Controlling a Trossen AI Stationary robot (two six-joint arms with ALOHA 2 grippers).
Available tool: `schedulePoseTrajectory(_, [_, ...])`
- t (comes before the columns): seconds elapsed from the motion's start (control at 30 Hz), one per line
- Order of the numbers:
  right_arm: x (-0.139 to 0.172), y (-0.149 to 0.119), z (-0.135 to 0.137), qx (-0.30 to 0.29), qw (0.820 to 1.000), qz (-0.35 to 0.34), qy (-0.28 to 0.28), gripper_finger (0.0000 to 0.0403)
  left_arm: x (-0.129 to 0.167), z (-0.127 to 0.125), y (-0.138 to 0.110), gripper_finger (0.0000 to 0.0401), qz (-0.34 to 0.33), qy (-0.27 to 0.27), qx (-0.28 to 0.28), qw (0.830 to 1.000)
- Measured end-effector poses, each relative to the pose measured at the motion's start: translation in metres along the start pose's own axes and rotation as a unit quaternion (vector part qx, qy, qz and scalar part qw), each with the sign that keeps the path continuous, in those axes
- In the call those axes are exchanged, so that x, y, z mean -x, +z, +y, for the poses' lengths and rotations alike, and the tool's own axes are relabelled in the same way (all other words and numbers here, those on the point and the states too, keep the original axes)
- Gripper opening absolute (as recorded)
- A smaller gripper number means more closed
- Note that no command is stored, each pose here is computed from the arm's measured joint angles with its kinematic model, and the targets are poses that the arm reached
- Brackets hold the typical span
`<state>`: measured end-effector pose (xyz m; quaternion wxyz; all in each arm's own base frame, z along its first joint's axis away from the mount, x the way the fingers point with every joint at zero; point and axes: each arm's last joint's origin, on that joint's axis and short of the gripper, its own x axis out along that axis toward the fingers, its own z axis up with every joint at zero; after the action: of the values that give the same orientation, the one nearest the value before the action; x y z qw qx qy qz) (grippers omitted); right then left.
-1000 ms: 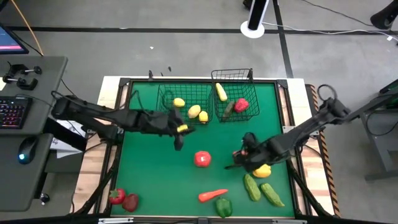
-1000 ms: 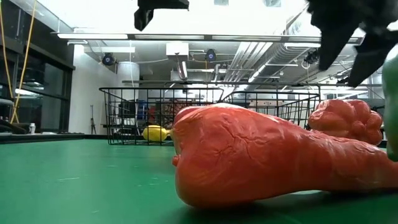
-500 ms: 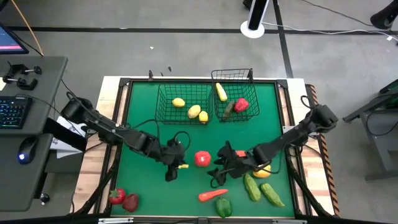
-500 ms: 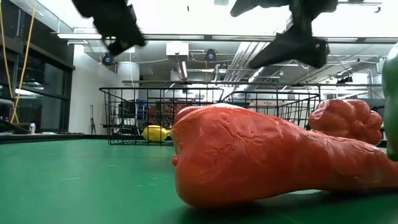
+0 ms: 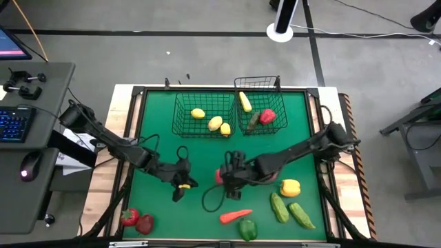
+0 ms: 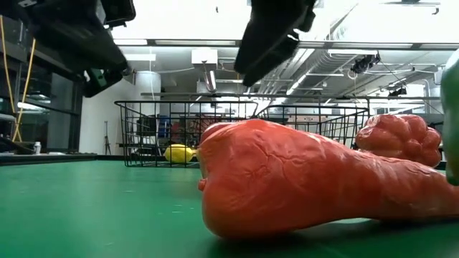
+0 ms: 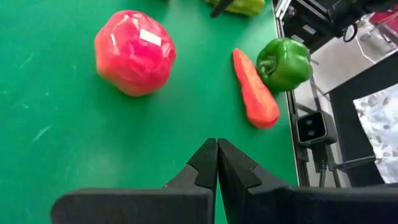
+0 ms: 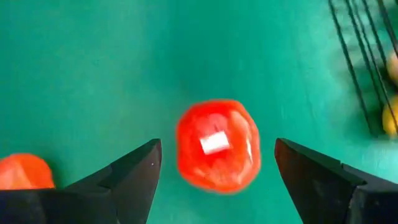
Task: Sort produce into baskets
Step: Put the top tomato into the left wire basket
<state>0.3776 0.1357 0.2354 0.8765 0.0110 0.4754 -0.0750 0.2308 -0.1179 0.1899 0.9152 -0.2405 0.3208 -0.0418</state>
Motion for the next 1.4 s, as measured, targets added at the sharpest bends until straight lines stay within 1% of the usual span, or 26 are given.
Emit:
schedulePoseTrajectory(0.1, [-0.012, 0.012, 0.004, 0.051, 0.999, 0.019, 0.001, 0.0305, 0.001, -0.005, 0.001, 0.0, -0.017, -0.01, -0.01, 1.0])
schedulePoseTrajectory(0.17, [-0.022, 0.018, 0.005, 0.063, 0.997, 0.033, 0.011, 0.0305, 0.001, -0.005, 0.0, 0.0, -0.023, 0.001, -0.019, 1.0])
schedulePoseTrajectory(0.23, [-0.034, 0.019, 0.004, 0.073, 0.996, 0.059, 0.01, 0.0305, 0.001, -0.004, -0.001, 0.0, -0.024, 0.007, -0.021, 0.999])
schedulePoseTrajectory(0.33, [-0.052, 0.018, 0.003, 0.07, 0.994, 0.089, 0.001, 0.0305, 0.001, -0.004, -0.001, 0.0, -0.027, 0.016, -0.021, 0.999])
schedulePoseTrajectory(0.43, [-0.064, 0.016, 0.003, 0.061, 0.992, 0.111, 0.008, 0.0305, 0.001, -0.004, 0.0, 0.0, -0.032, 0.015, -0.019, 0.999])
schedulePoseTrajectory(0.6, [-0.076, 0.012, 0.005, 0.064, 0.99, 0.122, 0.002, 0.0305, 0.001, -0.005, 0.001, 0.0, -0.039, 0.011, -0.011, 0.999])
schedulePoseTrajectory(0.73, [-0.077, 0.009, 0.004, 0.067, 0.988, 0.139, 0.004, 0.0305, 0.011, -0.009, 0.008, 0.0, -0.062, -0.012, -0.015, 0.998])
schedulePoseTrajectory(0.83, [-0.073, 0.006, 0.002, 0.063, 0.985, 0.16, -0.003, 0.0302, 0.028, -0.01, 0.021, 0.0, -0.1, -0.022, -0.017, 0.995])
schedulePoseTrajectory(0.9, [-0.07, 0.004, 0.001, 0.06, 0.984, 0.17, -0.008, 0.0291, 0.042, -0.009, 0.03, 0.0, -0.133, -0.019, -0.022, 0.991])
schedulePoseTrajectory(1.0, [-0.065, 0.006, 0.0, 0.057, 0.984, 0.166, -0.011, 0.0257, 0.066, -0.006, 0.042, 0.0, -0.188, -0.009, -0.027, 0.982])
schedulePoseTrajectory(1.1, [-0.054, 0.012, -0.002, 0.057, 0.985, 0.165, -0.012, 0.0221, 0.091, -0.002, 0.052, 0.0, -0.245, 0.007, -0.029, 0.969])
schedulePoseTrajectory(1.17, [-0.039, 0.022, -0.004, 0.057, 0.988, 0.142, -0.016, 0.0206, 0.105, 0.001, 0.057, 0.0, -0.281, 0.023, -0.034, 0.959])
schedulePoseTrajectory(1.27, [-0.003, 0.041, -0.013, 0.045, 0.994, 0.091, -0.025, 0.02, 0.122, 0.004, 0.062, 0.0, -0.321, 0.047, -0.04, 0.945])
schedulePoseTrajectory(1.33, [0.017, 0.048, -0.02, 0.037, 0.996, 0.071, -0.028, 0.0203, 0.129, 0.006, 0.063, 0.0, -0.335, 0.056, -0.04, 0.94])
schedulePoseTrajectory(1.4, [0.039, 0.054, -0.028, 0.016, 0.999, 0.045, -0.021, 0.0206, 0.132, 0.008, 0.063, 0.0, -0.339, 0.062, -0.041, 0.938])
